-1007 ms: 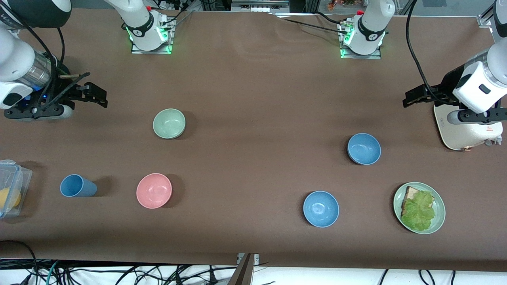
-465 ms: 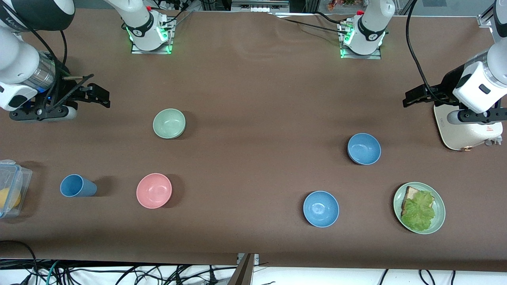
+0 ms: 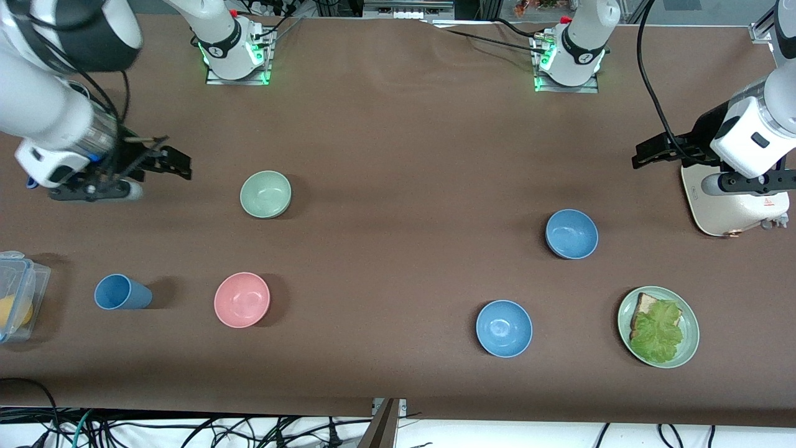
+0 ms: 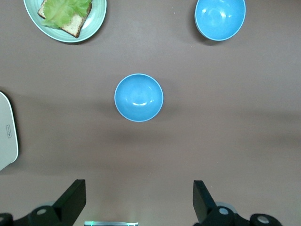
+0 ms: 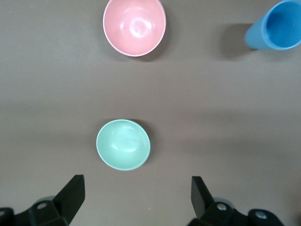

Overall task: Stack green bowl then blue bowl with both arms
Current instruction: 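Reach the right gripper to the pale green bowl and grasp its rim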

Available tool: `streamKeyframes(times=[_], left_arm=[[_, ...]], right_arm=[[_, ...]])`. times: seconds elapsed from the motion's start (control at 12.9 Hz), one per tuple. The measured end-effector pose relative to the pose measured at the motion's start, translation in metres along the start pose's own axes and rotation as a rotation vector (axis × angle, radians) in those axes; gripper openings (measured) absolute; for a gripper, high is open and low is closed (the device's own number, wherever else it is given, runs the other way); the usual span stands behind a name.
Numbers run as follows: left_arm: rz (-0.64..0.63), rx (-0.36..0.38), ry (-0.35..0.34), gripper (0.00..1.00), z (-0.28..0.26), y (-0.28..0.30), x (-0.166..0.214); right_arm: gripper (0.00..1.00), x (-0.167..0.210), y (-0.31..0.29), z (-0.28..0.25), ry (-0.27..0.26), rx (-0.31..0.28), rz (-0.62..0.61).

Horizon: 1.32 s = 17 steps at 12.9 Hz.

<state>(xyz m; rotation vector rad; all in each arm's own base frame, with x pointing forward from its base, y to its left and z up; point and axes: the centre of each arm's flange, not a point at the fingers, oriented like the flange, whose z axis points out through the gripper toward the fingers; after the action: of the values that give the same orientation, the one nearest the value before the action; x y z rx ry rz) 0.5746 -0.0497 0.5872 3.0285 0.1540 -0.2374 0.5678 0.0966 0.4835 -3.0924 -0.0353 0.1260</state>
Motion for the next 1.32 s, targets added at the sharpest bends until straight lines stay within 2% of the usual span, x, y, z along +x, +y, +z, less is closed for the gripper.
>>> streamKeyframes(times=[0.23, 0.54, 0.7, 0.77, 1.01, 1.32], left_arm=[[0.0, 0.0, -0.001, 1.0, 0.0, 0.0, 0.0], [0.0, 0.0, -0.001, 1.0, 0.0, 0.0, 0.0], [0.0, 0.0, -0.001, 1.0, 0.0, 0.0, 0.0], [0.0, 0.0, -0.001, 1.0, 0.0, 0.0, 0.0], [0.0, 0.0, -0.001, 1.0, 0.001, 0.0, 0.0], [0.0, 0.0, -0.003, 1.0, 0.002, 0.0, 0.001]], right_arm=[[1.0, -0.016, -0.01, 0.104, 0.027, -0.003, -0.005], [1.0, -0.054, -0.01, 0.21, 0.085, -0.005, -0.022], [0.99, -0.064, -0.005, 0.249, 0.084, -0.008, -0.019], [0.94, -0.066, -0.004, 0.261, 0.075, -0.01, -0.018], [0.54, -0.068, -0.006, 0.277, 0.051, -0.013, -0.024], [0.1, -0.065, -0.008, 0.274, 0.059, -0.011, -0.017]])
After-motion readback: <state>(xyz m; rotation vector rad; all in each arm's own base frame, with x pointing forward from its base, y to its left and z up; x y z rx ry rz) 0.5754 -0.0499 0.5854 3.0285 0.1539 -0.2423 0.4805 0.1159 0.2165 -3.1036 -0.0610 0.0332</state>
